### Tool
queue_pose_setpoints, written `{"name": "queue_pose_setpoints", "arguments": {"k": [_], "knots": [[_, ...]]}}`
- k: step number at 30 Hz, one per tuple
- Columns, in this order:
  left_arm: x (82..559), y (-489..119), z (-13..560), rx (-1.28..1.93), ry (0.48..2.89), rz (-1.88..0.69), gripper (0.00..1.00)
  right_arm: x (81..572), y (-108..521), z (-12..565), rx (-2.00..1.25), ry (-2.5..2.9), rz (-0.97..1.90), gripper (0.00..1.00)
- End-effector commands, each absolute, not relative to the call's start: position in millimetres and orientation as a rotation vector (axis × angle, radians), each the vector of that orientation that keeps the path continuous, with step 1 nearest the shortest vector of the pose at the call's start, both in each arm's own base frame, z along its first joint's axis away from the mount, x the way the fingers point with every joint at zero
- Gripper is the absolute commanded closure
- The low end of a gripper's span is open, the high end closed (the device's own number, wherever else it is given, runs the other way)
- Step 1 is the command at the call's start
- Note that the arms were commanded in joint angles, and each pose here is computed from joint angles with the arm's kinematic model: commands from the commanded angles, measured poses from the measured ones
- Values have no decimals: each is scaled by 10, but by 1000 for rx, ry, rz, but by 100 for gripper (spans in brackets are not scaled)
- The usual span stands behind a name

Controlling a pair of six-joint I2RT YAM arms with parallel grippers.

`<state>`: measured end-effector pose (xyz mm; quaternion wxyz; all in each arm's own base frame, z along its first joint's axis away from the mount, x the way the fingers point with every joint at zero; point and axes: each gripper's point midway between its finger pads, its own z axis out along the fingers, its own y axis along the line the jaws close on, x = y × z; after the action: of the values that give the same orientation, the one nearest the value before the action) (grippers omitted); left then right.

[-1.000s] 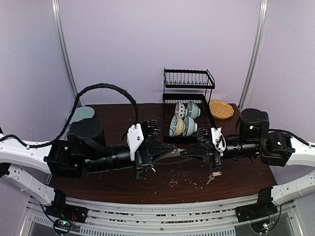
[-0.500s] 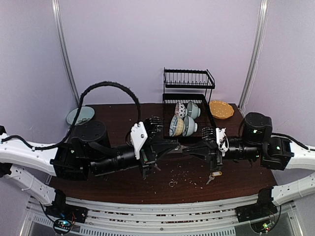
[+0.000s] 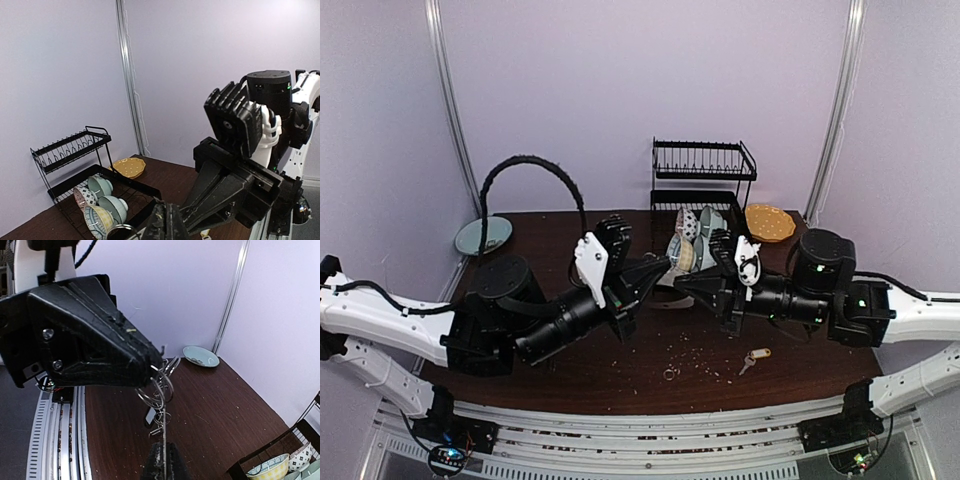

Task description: Put the keys on the keyring

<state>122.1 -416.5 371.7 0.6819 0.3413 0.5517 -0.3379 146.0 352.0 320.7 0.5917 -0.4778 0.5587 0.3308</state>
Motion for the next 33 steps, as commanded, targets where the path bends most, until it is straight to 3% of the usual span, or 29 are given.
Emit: {"name": "queue_pose_setpoints", "arguments": {"k": [1, 6, 13, 15, 18, 21, 25, 29, 33], "knots": [[1279, -4170, 3881, 707, 1218, -730, 100, 1611, 3587, 3262, -1044, 1354, 717, 100], [1375, -4175, 3853, 713, 1240, -624, 100, 1892, 3498, 3027, -1019, 1420, 495, 100], [1442, -3997, 3814, 653, 1214, -570, 100, 1596, 3588, 3031, -1136, 1308, 635, 98], [1396, -4047, 3809, 678, 1196, -593, 100, 1433, 3621, 3050, -1190, 1253, 713, 87], [1335, -4091, 3782, 712, 1174, -622, 100, 1288, 3595, 3151, -1202, 1200, 793, 82], [1332, -4049, 3747, 708, 1176, -641, 100, 1219, 3509, 3310, -1169, 1155, 829, 68], [1297, -4014, 3743, 714, 1166, -693, 100, 1078, 3391, 3489, -1154, 1076, 882, 62], [1165, -4040, 3726, 774, 1117, -747, 100, 987, 3318, 3622, -1149, 1050, 931, 42], [1062, -4082, 3692, 846, 1082, -767, 100, 837, 3240, 3804, -1194, 1013, 984, 33]]}}
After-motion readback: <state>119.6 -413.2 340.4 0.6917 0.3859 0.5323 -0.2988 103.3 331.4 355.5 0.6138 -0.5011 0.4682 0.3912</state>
